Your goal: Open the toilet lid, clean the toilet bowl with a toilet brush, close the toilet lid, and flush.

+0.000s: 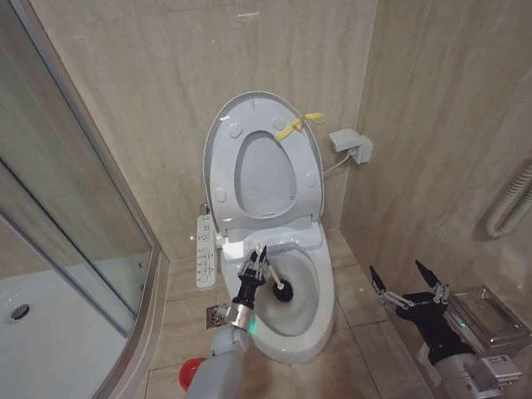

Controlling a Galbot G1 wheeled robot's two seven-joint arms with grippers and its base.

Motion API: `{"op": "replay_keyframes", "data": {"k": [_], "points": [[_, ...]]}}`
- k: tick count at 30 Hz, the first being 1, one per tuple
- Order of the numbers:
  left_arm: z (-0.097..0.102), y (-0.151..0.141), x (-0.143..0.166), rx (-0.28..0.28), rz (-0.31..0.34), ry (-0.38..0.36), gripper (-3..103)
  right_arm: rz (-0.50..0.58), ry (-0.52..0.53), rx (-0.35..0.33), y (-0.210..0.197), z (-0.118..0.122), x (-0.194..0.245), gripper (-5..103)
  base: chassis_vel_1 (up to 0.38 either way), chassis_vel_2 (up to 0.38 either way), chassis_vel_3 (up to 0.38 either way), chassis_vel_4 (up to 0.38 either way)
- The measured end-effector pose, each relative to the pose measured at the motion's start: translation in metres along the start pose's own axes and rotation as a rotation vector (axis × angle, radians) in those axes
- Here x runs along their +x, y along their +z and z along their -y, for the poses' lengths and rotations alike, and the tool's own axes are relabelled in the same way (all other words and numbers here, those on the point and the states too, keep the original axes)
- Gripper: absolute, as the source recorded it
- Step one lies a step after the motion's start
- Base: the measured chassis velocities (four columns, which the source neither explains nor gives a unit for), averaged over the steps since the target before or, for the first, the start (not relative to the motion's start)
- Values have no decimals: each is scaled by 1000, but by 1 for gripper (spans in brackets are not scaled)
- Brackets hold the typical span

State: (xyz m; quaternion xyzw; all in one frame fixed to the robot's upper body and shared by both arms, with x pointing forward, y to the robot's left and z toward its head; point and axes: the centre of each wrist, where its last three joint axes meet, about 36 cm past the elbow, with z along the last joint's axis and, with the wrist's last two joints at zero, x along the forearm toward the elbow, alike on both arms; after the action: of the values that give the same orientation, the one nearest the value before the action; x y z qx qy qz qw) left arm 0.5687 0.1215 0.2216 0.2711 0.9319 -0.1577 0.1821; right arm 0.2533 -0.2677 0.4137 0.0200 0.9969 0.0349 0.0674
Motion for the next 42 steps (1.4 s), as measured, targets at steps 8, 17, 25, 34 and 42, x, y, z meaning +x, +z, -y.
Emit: {"op": "replay_keyframes", "data": {"k": [8,17,25,34,42], "points": [[20,4,-7,137,-2,-64,22,0,0,0,0,0,0,100,0,0,0,0],[-17,-4,27,-75,-104,89,22,0,0,0,0,0,0,100,0,0,0,0],[-2,-21,-2,3,-13,60,22,0,0,0,0,0,0,100,0,0,0,0],[13,-12,11,108,-66,6,22,0,0,0,0,0,0,100,0,0,0,0],[-28,-34,24,-192,-137,111,22,0,0,0,0,0,0,100,0,0,0,0]]}}
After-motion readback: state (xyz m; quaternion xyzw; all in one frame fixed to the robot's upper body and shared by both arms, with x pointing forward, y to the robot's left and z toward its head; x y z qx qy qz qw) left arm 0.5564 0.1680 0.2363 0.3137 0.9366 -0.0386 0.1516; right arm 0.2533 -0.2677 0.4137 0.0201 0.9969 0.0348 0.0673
